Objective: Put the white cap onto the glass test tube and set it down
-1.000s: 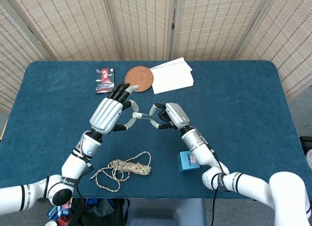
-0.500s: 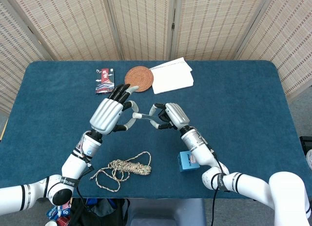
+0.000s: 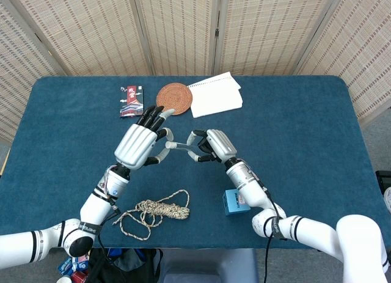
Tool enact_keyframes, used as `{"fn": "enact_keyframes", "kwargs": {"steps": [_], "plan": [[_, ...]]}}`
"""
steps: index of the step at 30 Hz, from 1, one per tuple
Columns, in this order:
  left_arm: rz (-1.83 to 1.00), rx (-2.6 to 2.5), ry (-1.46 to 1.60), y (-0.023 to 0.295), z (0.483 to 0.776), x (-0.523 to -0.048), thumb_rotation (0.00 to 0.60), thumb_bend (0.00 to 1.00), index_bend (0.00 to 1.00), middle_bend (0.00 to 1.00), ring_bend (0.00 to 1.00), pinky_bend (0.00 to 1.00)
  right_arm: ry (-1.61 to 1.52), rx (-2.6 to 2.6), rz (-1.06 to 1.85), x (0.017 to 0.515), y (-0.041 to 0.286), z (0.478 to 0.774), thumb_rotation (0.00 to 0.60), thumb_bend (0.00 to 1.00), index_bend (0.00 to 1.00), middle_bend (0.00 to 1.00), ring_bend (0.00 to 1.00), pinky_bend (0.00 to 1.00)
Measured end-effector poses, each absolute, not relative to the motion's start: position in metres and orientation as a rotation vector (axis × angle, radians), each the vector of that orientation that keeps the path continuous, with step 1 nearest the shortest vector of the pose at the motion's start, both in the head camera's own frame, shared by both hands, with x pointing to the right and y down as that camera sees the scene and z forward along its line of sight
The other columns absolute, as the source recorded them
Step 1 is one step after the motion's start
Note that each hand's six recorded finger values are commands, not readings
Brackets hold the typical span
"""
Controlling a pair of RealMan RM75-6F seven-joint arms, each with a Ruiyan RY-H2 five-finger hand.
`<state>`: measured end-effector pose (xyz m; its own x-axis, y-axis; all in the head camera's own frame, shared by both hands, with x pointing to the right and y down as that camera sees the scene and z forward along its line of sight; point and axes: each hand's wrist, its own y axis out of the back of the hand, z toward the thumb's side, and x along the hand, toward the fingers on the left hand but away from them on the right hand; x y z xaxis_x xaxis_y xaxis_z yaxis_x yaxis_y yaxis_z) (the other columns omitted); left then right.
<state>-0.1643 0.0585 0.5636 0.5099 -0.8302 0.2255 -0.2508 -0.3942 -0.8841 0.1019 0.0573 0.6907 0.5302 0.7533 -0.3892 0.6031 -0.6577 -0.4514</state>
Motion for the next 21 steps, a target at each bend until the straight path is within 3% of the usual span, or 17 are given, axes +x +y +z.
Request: {"fn": "enact_keyframes", "kwargs": {"steps": [21], "plan": [[-0.868, -1.926, 0.881, 0.0647, 0.5686, -0.1544, 0.600, 0.45, 0.63, 0.11, 0.00, 0.00, -1.156, -2.524, 0.828, 0.0953, 0.0579, 0.6946, 0.600, 0.62, 0.89, 1.00, 1.00, 1.00]]}}
